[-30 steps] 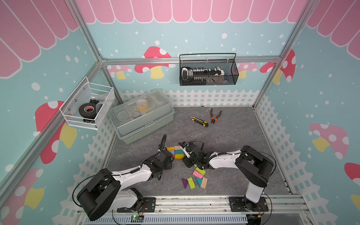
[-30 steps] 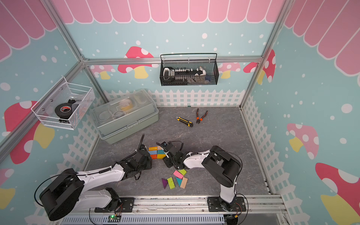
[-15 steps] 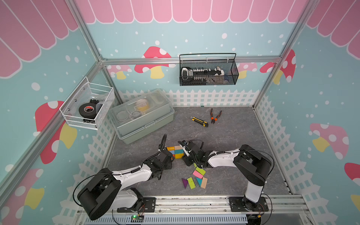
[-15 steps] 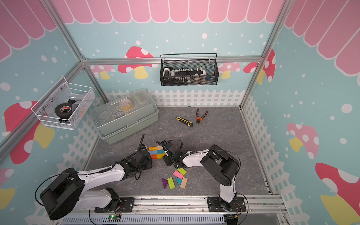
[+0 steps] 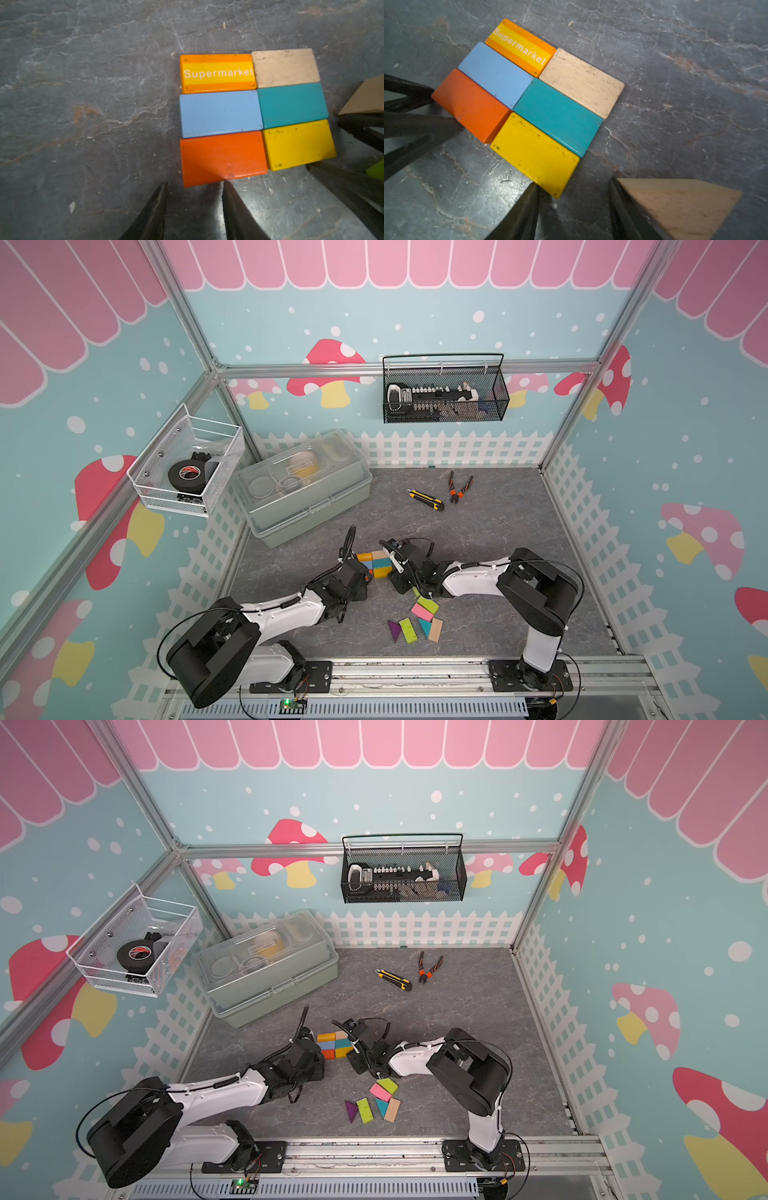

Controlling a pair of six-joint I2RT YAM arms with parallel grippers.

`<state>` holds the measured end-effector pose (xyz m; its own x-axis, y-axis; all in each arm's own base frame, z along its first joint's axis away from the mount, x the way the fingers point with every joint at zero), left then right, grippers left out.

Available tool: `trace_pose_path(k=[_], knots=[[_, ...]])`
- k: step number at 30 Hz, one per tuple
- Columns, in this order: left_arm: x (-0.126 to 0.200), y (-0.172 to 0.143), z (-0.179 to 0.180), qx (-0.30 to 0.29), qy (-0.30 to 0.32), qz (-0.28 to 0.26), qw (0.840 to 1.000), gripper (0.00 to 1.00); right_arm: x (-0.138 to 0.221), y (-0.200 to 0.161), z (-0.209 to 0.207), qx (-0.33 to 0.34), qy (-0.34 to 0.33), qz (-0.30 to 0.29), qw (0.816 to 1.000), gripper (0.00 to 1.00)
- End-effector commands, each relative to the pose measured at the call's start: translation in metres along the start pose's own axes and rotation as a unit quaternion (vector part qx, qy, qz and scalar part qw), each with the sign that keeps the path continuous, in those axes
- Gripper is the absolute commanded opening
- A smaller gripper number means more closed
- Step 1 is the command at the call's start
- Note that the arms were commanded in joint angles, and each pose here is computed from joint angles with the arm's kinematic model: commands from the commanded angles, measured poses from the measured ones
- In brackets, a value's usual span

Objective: Assemble a piece of candy with building blocks
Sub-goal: Assemble the building blocks at the center of the board.

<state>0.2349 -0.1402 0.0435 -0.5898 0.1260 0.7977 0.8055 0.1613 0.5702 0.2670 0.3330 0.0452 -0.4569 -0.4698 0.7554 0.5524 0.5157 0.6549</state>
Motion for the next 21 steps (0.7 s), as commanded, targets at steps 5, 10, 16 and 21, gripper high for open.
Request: trace_pose_path(k=[5, 10, 16, 21], knots=[[-0.0036, -0.0129, 0.0077, -0.007, 0.012, 0.028, 1.0, 0.44, -0.0061, -0.0184, -0.0014, -0.017, 0.006, 0.031, 0.999, 0.54], [-0.0029, -0.0138, 0.0072, -0.004, 0.006, 0.028, 1.0, 0.44, -0.0074, -0.0196, 0.0006, -0.018, 0.013, 0.032, 0.999, 0.54], [-0.0025, -0.0146, 0.0057, -0.005, -0.002, 0.028, 1.0, 0.43, -0.0084, -0.0191, 0.0036, -0.02, 0.024, 0.03, 0.999, 0.52], [-0.0021, -0.015, 0.0053, -0.008, -0.004, 0.029, 1.0, 0.43, -0.0088, -0.02, 0.0051, -0.019, 0.029, 0.03, 0.999, 0.5]])
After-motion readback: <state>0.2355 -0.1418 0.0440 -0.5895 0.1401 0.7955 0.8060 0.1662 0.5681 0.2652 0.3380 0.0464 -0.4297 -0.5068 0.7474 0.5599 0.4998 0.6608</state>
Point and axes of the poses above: each gripper's point midway between its finger pads, its own x axis back along the fingers, its own z axis along the line the jaws close on, y = z × x, the point moved 3 cm from there along x, back along the fingers, and after that the axes turned 4 degrees about x, right-handed, at the moved point
